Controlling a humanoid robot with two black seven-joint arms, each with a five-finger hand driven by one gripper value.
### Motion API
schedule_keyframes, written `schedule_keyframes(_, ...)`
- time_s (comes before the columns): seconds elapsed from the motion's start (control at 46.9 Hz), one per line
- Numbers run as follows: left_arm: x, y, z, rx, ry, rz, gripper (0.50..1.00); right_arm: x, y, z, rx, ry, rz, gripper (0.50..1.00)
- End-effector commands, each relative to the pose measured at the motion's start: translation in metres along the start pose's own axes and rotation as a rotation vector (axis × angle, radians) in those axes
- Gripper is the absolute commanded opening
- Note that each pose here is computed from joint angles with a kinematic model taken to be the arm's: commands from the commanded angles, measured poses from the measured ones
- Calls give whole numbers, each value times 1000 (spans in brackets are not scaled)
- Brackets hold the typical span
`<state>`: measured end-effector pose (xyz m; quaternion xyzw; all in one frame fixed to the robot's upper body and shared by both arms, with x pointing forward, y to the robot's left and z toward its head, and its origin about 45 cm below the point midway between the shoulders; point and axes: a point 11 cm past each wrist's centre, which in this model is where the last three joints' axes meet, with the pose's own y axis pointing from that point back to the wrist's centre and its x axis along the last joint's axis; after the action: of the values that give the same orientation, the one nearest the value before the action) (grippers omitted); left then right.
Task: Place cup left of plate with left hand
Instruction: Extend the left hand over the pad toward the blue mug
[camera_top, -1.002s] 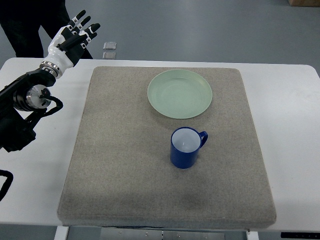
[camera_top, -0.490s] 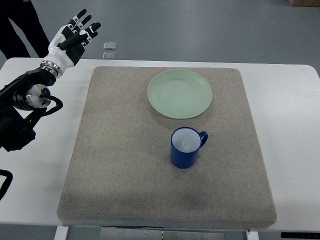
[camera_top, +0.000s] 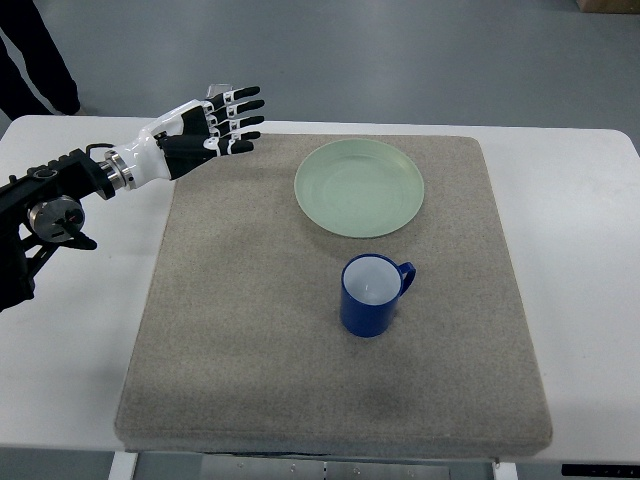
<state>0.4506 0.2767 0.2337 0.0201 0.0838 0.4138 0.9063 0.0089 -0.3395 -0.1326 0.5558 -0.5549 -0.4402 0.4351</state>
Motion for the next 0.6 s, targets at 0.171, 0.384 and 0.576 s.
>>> schedule_keyframes(0.171, -18, -2, -1, 51, -112, -83, 994, 0, 0, 0, 0, 0, 0, 932)
schedule_keyframes(0.384, -20, -8, 5, 33, -109, -86, 994, 0, 0, 0, 0, 0, 0, 932)
schedule_keyframes(0.576, -25, -11, 9, 25, -115, -102, 994, 0, 0, 0, 0, 0, 0, 932)
